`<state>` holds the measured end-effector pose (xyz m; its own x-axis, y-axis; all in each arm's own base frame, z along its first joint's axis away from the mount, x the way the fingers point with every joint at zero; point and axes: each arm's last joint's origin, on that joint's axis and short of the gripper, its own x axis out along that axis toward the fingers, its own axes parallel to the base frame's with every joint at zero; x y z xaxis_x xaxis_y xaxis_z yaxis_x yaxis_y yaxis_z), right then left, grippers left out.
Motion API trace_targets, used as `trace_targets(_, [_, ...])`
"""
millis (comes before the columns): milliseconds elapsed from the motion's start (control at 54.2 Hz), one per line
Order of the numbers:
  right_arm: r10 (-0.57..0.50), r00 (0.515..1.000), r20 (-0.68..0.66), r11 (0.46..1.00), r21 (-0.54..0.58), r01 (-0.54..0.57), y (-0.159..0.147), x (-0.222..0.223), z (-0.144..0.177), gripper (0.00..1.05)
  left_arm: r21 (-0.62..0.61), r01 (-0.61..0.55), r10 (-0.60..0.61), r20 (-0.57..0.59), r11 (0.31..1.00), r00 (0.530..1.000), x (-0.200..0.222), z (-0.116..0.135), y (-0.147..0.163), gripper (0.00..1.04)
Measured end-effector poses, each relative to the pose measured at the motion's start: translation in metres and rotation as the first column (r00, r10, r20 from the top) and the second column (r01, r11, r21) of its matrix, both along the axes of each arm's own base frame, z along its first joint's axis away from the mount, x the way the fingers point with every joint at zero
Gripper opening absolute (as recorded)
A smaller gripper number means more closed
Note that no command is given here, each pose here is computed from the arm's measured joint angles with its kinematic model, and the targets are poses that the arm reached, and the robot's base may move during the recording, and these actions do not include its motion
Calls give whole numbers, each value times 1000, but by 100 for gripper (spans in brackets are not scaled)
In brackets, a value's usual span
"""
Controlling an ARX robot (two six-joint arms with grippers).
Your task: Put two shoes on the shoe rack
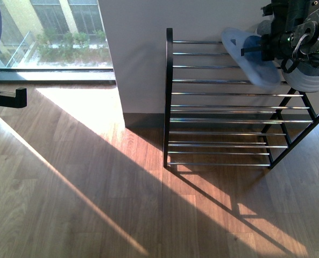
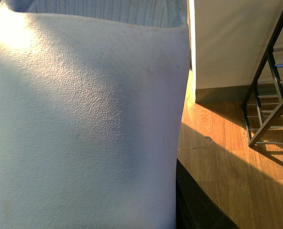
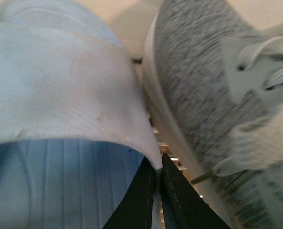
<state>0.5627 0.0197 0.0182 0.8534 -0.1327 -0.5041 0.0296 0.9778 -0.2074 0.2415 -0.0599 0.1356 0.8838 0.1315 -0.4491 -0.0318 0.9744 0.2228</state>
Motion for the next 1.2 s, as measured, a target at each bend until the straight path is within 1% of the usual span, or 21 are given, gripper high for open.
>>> trace_targets(129, [-64, 997, 35, 998, -25, 65, -9, 8, 2, 1, 0, 0, 0, 0, 1000, 1000, 0, 0, 0, 2])
trace_targets(314, [-56, 998, 35, 998, -22, 57, -8, 8, 0, 2, 0, 0, 0, 0, 1000, 1000, 0, 0, 0, 2])
trace_targets(480, [-29, 998, 55, 1000, 10, 28, -4, -5, 5, 30, 0, 0, 0, 0, 1000, 1000, 0, 0, 0, 2])
trace_targets(553, [-21, 998, 62, 1000, 19, 20, -3, -10, 9, 39, 0, 0, 0, 0, 1000, 1000, 0, 0, 0, 2])
trace_targets(646, [-11, 997, 79, 999, 31, 9, -2, -16, 18, 53, 0, 0, 0, 0, 1000, 1000, 0, 0, 0, 2])
trace_targets(682, [-10, 996, 84, 999, 33, 8, -2, -18, 21, 56, 0, 0, 0, 0, 1000, 1000, 0, 0, 0, 2])
trace_targets(793, [1, 995, 99, 998, 59, -6, 0, -26, 31, 77, 0, 0, 0, 0, 1000, 1000, 0, 0, 0, 2])
trace_targets(812, [9, 995, 101, 998, 69, -16, 0, -29, 34, 82, 0, 0, 0, 0, 1000, 1000, 0, 0, 0, 2])
trace_targets(885, [24, 994, 105, 994, 101, -35, 0, -40, 40, 96, 0, 0, 0, 0, 1000, 1000, 0, 0, 0, 2])
trace_targets(904, [30, 994, 108, 992, 116, -43, 0, -45, 43, 97, 0, 0, 0, 0, 1000, 1000, 0, 0, 0, 2])
trace_targets(996, [67, 989, 134, 983, 162, -89, 1, -63, 56, 95, 0, 0, 0, 0, 1000, 1000, 0, 0, 0, 2])
trace_targets(1125, [156, 964, 216, 942, 260, -211, 1, -104, 89, 96, 0, 0, 0, 0, 1000, 1000, 0, 0, 0, 2])
trace_targets(1199, [199, 942, 270, 907, 313, -281, 0, -139, 111, 96, 0, 0, 0, 0, 1000, 1000, 0, 0, 0, 2])
